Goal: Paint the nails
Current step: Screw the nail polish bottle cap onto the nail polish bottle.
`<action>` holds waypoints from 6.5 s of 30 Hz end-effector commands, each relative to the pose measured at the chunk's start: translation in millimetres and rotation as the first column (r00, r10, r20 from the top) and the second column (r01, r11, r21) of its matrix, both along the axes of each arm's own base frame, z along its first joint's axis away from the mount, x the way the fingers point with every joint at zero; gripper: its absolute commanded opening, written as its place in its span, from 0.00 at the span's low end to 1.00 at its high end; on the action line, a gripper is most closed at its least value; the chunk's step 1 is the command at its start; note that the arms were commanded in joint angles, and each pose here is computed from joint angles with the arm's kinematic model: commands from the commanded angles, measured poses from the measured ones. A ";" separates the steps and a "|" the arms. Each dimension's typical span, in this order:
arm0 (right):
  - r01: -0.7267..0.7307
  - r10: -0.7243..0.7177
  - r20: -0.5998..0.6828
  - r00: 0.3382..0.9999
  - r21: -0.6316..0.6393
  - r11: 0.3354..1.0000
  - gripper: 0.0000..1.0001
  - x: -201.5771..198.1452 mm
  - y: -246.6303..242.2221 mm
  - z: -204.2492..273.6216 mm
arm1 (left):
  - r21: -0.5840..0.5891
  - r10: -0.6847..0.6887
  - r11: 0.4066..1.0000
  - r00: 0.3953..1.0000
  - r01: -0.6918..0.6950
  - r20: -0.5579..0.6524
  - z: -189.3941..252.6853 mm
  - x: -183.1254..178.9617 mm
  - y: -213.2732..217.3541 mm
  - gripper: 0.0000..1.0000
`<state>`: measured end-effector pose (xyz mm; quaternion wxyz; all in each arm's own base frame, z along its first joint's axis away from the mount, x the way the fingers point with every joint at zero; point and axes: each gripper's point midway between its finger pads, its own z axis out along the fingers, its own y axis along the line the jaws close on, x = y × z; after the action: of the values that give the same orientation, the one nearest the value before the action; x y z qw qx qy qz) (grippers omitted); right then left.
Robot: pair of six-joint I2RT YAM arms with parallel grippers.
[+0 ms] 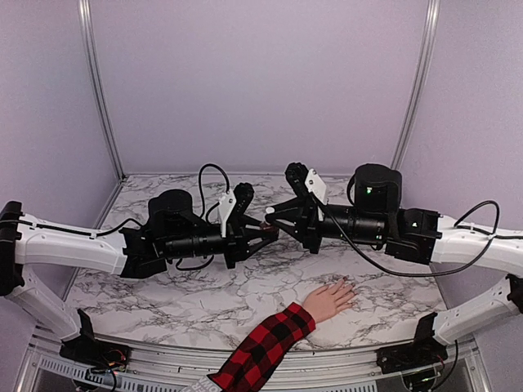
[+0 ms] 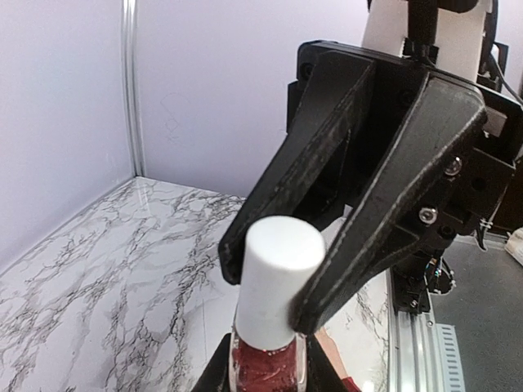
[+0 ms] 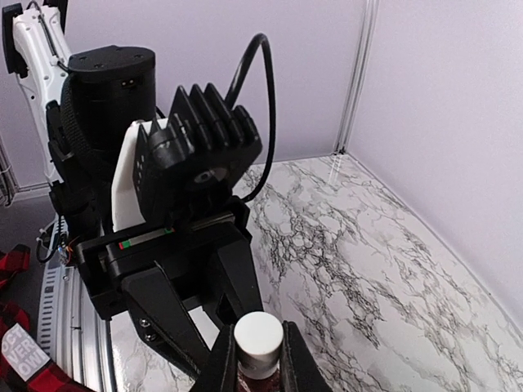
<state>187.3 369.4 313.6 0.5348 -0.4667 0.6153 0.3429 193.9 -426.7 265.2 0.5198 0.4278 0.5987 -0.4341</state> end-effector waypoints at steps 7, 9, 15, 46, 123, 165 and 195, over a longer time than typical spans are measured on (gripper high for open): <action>0.250 -0.254 -0.070 0.965 -0.061 0.966 0.00 47.3 -3.6 -31.6 | -0.147 0.263 0.953 0.964 -0.266 -0.037 29.2 51.6 9.5 0.00; 0.267 -0.271 -0.075 0.960 -0.055 0.962 0.00 50.0 -4.4 -32.1 | -0.144 0.291 0.944 0.955 -0.295 -0.049 25.2 57.0 10.5 0.00; 0.262 -0.264 -0.067 0.962 -0.044 0.964 0.09 48.4 -5.8 -25.9 | -0.135 0.269 0.952 0.962 -0.274 -0.049 19.9 54.9 6.8 0.00; -0.529 0.529 0.001 0.848 -0.022 0.848 0.40 -93.2 -15.2 16.2 | -0.041 -0.579 0.815 0.815 0.578 -0.029 4.5 -99.6 -4.9 0.00; 0.226 -0.248 -0.209 0.946 -0.122 0.966 0.11 63.3 2.8 -64.8 | -0.057 0.358 0.933 0.930 -0.355 0.077 11.6 64.1 11.5 0.00; -0.610 0.609 -0.040 0.792 -0.012 0.792 0.33 -107.2 -6.6 5.3 | -0.048 -0.632 0.774 0.774 0.631 -0.022 6.0 -108.1 -9.5 0.00; -0.605 0.604 -0.093 0.791 0.020 0.796 0.15 -101.6 -7.2 4.7 | -0.040 -0.522 0.852 0.853 0.522 0.014 10.2 -87.4 -8.7 0.00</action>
<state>86.9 360.3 306.2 0.3616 -0.6252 0.4720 0.5055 89.7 -435.7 262.2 0.3490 0.5810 0.4380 -0.5905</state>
